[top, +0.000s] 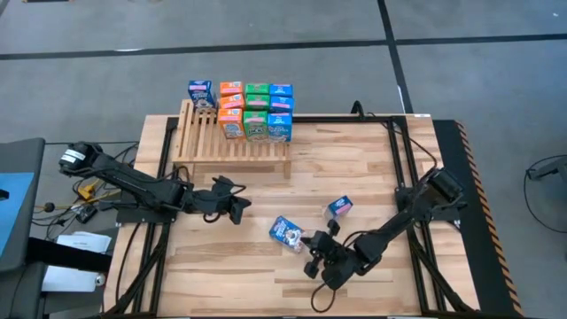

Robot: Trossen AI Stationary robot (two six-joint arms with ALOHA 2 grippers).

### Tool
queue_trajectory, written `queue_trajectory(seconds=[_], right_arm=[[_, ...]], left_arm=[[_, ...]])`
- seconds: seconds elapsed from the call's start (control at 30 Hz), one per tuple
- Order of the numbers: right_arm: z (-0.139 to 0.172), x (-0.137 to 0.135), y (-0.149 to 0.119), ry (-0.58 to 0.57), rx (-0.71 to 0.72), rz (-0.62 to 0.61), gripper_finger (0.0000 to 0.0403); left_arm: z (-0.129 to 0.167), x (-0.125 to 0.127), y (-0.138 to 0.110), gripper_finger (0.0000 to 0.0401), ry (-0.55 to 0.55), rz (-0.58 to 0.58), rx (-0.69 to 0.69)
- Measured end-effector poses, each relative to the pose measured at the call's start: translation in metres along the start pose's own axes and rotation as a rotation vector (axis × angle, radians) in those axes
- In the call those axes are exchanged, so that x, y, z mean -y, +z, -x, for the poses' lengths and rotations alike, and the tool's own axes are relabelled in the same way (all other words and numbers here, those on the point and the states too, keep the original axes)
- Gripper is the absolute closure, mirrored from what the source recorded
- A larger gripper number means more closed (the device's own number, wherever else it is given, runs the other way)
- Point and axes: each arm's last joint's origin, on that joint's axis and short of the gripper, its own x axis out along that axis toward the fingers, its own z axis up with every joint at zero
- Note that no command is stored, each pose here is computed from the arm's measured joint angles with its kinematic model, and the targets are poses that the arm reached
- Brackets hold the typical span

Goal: Stack cereal on shelf
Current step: Put the left blue cereal on the shelf

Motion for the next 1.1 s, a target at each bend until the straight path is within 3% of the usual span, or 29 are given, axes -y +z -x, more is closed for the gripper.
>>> queue_trajectory(seconds=[0.37,0.63,1.1], right_arm=[[-0.013,-0.007,-0.050,-0.033,-0.038,-0.080,0.0394],[-0.006,-0.006,-0.069,-0.011,-0.141,-0.019,0.0394],[-0.009,-0.004,-0.063,-0.032,-0.118,-0.037,0.0393]], left_arm=[[0.000,0.000,0.001,0.0342,0.015,0.051,0.039],[0.000,0.002,0.003,0.0342,0.001,0.090,0.061],[0.000,0.004,0.006,0.0342,-0.009,0.110,0.110]])
